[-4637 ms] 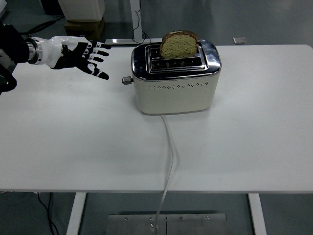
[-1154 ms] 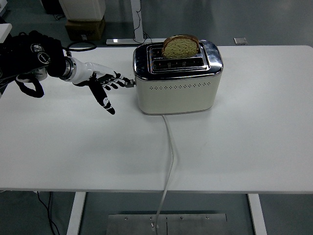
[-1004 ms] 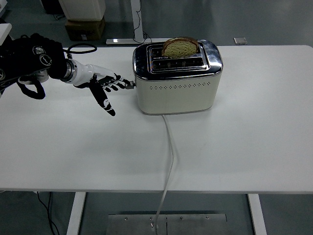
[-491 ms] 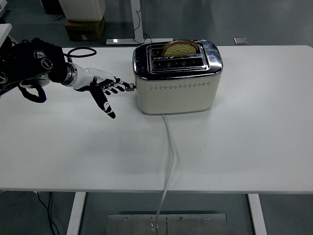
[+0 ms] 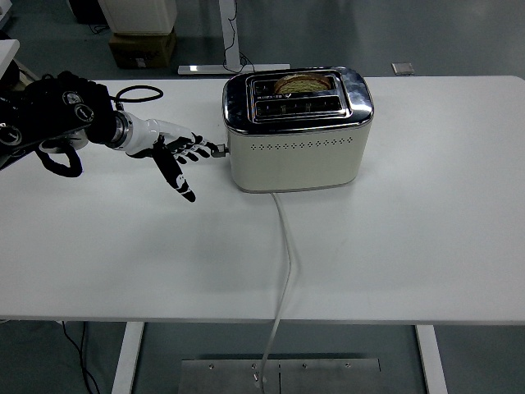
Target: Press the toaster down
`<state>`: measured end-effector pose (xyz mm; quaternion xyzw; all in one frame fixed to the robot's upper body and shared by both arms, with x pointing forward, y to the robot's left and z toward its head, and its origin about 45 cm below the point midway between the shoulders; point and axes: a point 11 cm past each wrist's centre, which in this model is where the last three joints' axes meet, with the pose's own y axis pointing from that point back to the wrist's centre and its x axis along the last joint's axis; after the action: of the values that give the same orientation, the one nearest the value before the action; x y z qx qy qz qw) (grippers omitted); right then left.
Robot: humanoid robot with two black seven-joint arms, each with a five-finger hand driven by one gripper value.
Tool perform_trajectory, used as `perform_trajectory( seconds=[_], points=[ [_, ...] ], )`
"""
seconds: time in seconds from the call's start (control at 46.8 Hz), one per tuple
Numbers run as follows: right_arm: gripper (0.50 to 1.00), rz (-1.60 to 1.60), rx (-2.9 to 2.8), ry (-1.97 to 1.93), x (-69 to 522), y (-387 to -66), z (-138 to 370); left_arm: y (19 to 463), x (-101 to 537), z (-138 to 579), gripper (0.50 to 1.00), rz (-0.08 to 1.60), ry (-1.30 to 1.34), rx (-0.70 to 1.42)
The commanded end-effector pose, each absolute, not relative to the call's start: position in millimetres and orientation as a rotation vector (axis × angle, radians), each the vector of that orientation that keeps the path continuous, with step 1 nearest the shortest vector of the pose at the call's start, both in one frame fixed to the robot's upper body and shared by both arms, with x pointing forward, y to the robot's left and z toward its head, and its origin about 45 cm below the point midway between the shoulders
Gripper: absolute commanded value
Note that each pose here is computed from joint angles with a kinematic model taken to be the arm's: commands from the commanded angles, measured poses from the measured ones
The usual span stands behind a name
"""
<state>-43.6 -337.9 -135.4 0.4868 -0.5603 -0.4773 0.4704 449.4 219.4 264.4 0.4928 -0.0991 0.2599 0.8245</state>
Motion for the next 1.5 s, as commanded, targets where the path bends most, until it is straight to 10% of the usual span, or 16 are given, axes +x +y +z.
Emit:
perform_trajectory(
  seconds=[0.0,1.474],
  points=[
    [1.0,-1.169,1.193,-1.373,-44,-338,-135,220,449,264,1.0,0.553,-0.21,1.048],
    [1.0,-1.172,1.188,-1.368,-47,-338,-135,285,460,307,1.0,0.755,-0.143,0.95]
  ],
)
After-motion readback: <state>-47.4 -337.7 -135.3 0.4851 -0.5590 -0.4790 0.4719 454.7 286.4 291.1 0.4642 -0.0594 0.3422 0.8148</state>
